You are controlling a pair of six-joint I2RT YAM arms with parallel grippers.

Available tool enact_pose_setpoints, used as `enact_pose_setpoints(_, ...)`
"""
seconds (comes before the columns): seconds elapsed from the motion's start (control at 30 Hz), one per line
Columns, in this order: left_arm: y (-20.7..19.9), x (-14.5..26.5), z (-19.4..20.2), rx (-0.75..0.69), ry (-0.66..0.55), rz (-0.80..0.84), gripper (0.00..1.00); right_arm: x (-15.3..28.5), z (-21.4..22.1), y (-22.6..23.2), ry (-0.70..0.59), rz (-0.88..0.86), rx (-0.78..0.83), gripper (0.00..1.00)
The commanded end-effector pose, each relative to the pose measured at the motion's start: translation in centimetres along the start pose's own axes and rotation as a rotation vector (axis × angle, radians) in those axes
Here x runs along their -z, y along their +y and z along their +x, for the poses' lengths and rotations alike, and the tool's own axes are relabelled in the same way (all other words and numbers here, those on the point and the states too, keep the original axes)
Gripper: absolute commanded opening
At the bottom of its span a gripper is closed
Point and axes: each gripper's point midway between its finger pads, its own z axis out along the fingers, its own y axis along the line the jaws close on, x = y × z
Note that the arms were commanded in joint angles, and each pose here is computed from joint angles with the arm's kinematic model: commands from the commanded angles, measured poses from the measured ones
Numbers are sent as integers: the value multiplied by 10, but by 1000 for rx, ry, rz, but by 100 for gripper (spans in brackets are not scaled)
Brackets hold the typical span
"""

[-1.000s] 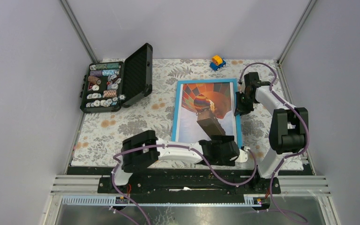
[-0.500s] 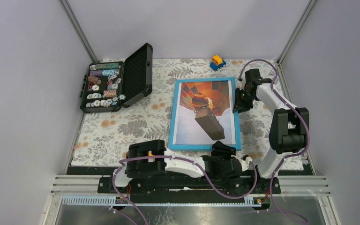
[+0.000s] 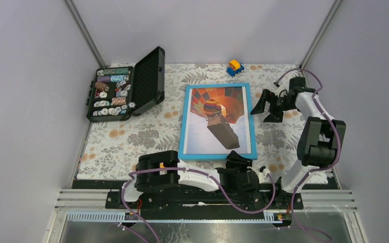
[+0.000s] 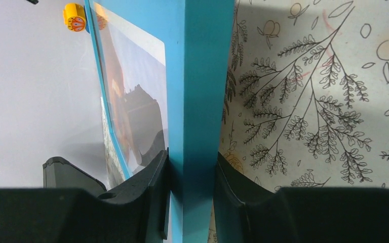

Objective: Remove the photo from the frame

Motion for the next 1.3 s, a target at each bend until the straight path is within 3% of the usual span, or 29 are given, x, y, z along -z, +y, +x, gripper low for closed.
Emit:
enact_pose_setpoints(0.0, 65, 21, -28, 214, -77, -158, 13, 3, 23, 20, 66, -275, -21, 100)
enact_pose_setpoints(0.13, 67, 22, -32, 234, -87, -158, 15, -5, 30, 30, 83, -444, -13, 100)
enact_pose_setpoints(0.33, 81, 26, -41, 269, -110, -164, 17, -19, 24, 33, 74, -552, -79, 98)
enact_pose_setpoints(0.63, 84, 28, -46, 290, -132, -154, 18, -49, 43, 64, 174, -652, -89, 89)
enact_pose_setpoints(0.73, 84, 28, -47, 291, -136, -148, 19, -52, 32, 66, 142, -649, -114, 82)
enact_pose_setpoints(0.83, 85, 30, -48, 295, -139, -145, 22, -53, 26, 67, 135, -653, -163, 68)
enact_pose_setpoints(1.03, 97, 41, -50, 310, -164, -70, 64, -39, 22, 72, 102, -646, -169, 23)
enact_pose_setpoints(1.13, 113, 52, -49, 337, -203, -1, 87, -26, 13, 73, 68, -619, -161, 14)
enact_pose_setpoints(1.2, 125, 57, -45, 373, -207, 60, 96, -18, 10, 72, 63, -590, -147, 8)
enact_pose_setpoints(1.27, 136, 62, -41, 438, -207, 159, 99, -9, 11, 70, 74, -541, -153, 6)
